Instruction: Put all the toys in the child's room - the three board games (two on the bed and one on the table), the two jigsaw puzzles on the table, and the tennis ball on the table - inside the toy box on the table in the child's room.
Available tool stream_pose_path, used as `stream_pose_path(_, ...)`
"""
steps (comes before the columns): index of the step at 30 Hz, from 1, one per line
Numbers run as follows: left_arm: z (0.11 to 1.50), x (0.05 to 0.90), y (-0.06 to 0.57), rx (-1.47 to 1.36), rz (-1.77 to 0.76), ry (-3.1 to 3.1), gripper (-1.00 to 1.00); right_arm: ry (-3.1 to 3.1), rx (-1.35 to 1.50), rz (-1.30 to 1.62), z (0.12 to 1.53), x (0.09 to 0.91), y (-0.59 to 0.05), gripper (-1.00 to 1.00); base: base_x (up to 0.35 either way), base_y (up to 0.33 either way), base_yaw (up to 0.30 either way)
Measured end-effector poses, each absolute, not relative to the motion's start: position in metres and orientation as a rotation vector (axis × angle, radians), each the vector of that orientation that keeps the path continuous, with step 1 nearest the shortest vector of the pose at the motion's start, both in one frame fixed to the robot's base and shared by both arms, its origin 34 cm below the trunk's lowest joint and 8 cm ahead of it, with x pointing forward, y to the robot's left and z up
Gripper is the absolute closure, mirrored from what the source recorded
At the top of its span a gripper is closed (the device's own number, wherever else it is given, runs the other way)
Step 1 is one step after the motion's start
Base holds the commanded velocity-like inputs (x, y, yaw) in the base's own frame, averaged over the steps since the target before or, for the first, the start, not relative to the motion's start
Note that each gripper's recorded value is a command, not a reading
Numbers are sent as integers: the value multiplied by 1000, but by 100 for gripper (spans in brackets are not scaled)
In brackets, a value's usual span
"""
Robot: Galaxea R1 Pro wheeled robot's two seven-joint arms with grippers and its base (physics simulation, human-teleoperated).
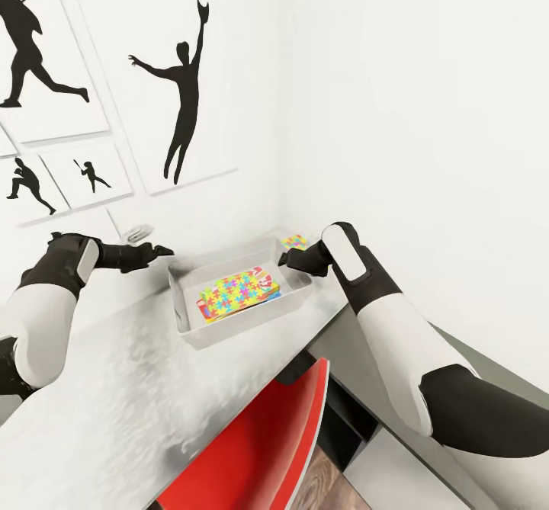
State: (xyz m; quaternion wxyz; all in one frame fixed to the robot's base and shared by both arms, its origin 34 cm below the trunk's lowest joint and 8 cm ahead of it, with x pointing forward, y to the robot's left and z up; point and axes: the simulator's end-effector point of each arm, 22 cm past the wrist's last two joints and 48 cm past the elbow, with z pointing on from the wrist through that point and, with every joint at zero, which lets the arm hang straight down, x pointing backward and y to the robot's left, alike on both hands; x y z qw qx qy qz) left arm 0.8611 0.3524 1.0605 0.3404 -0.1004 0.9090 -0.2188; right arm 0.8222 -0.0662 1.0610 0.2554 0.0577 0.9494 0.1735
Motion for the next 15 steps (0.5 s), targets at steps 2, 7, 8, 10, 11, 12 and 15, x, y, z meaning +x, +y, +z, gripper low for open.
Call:
stream_pose_path(2, 1060, 861, 353, -261, -564, 2365, -100, 2578, 155, 470, 1061, 822, -66, -100, 0, 0, 0)
stream_pose_path(7, 1060, 861, 354, -260, -561, 2363, -100, 2577, 153, 471, 1061, 822, -66, -100, 0, 0, 0)
stream_pose_path(8, 1060, 861, 354, -260, -560, 2363, -100, 2577, 152, 471, 1061, 822, -66, -100, 0, 0, 0)
stream_pose_path(10, 1060, 861, 354, -260, -560, 2363, -100, 2577, 151, 471, 1062, 822, -66, -100, 0, 0, 0)
stream_pose_path(11, 1060, 861, 354, -260, -560, 2363, -100, 2577, 151, 471, 1061, 822, -65, -100, 0, 0, 0)
stream_pose_path(12, 1060, 862, 354, -260, -560, 2363, -100, 2577, 152, 471, 1062, 822, -65, -100, 0, 0, 0)
stream_pose_path(15, 1060, 862, 354, -260, -559, 2363, -100, 2577, 151, 469, 1062, 822, -66, -100, 0, 0, 0)
